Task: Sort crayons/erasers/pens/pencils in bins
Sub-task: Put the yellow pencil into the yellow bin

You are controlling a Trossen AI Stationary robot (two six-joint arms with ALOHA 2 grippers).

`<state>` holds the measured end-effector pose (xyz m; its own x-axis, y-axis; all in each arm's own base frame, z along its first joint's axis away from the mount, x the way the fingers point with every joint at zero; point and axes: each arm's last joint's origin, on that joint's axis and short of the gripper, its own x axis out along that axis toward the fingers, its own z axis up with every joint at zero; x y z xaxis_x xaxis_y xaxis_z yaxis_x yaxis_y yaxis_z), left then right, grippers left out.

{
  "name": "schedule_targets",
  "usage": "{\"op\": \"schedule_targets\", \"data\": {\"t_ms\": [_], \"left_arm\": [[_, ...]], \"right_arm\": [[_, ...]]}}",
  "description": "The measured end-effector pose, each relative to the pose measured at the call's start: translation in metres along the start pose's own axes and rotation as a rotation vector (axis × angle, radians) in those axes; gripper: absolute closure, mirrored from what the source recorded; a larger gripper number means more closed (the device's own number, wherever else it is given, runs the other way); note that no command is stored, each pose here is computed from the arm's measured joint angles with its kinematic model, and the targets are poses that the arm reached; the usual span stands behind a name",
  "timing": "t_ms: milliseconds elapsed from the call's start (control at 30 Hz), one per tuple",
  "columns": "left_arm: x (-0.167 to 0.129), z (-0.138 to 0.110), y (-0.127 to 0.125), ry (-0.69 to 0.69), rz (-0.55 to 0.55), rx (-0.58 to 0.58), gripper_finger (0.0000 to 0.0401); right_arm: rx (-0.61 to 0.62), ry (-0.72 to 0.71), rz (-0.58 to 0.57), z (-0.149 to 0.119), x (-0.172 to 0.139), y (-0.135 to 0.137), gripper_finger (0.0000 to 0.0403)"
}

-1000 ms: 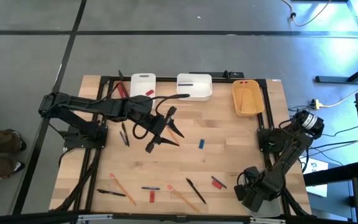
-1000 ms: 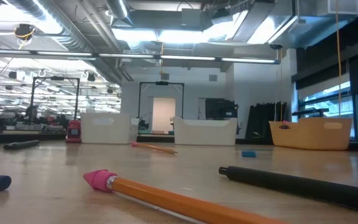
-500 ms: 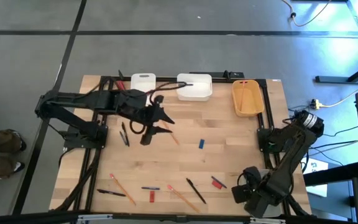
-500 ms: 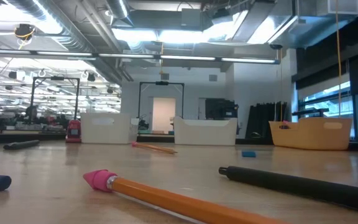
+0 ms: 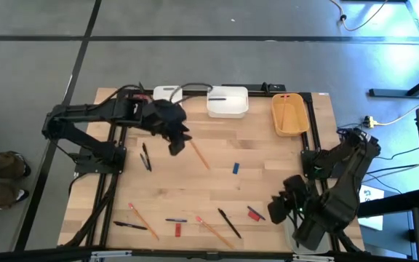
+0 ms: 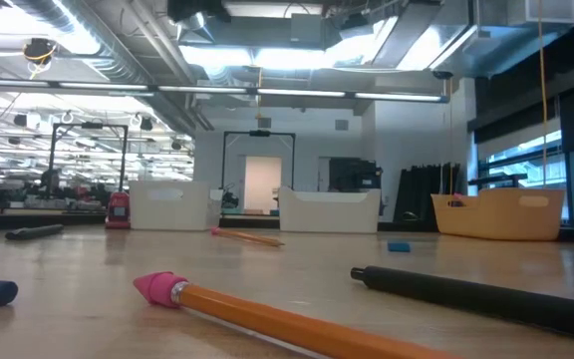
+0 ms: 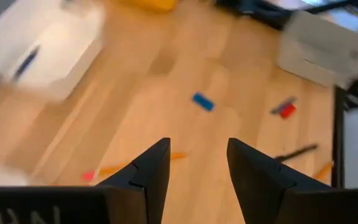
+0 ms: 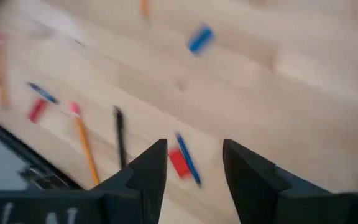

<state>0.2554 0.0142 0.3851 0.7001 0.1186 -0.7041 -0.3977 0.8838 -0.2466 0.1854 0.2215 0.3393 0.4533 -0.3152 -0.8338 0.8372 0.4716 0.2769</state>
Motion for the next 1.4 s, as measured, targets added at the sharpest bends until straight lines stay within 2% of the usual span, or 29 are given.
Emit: {"op": "schedule_targets", "data": {"t_ms": [133,300,367,500,567,633,733,967,1200,1400], "left_arm": [[0.001,0.001,0.018,0.039,0.072,-0.149,0.0250],[0.000,0.005,0.037,0.060,0.110,-0.195,0.0250],[0.002,0.006,0.041,0.068,0.103,-0.236,0.0250],[0.008,0.003,0.047,0.089,0.149,-0.389,0.0250],[0.014,-0.001,0.051,0.113,0.166,-0.401,0.0250],[0.021,-0.004,0.054,0.137,0.167,-0.341,0.0250],[0.029,-0.008,0.058,0.197,0.142,-0.185,0.0250],[0.051,-0.013,0.069,0.288,0.067,0.340,0.0250],[0.082,-0.022,0.075,0.373,0.036,0.558,0.0250],[0.112,-0.031,0.083,0.445,0.021,0.647,0.0250]], "right_arm": [[-0.071,-0.103,0.056,0.022,-0.004,0.009,0.0246],[-0.163,-0.220,0.096,0.055,-0.011,0.015,0.0246],[-0.189,-0.253,0.098,0.067,-0.014,0.016,0.0246],[-0.260,-0.279,0.082,0.088,-0.017,0.015,0.0246],[-0.321,-0.287,0.059,0.095,-0.014,0.015,0.0246],[-0.373,-0.293,0.035,0.102,-0.012,0.016,0.0246],[-0.407,-0.288,0.013,0.114,-0.009,0.017,0.0246],[-0.428,-0.301,-0.027,0.139,0.005,0.022,0.0246],[-0.402,-0.323,-0.055,0.161,0.017,0.024,0.0246],[-0.331,-0.338,-0.096,0.179,0.026,0.020,0.0246]]}}
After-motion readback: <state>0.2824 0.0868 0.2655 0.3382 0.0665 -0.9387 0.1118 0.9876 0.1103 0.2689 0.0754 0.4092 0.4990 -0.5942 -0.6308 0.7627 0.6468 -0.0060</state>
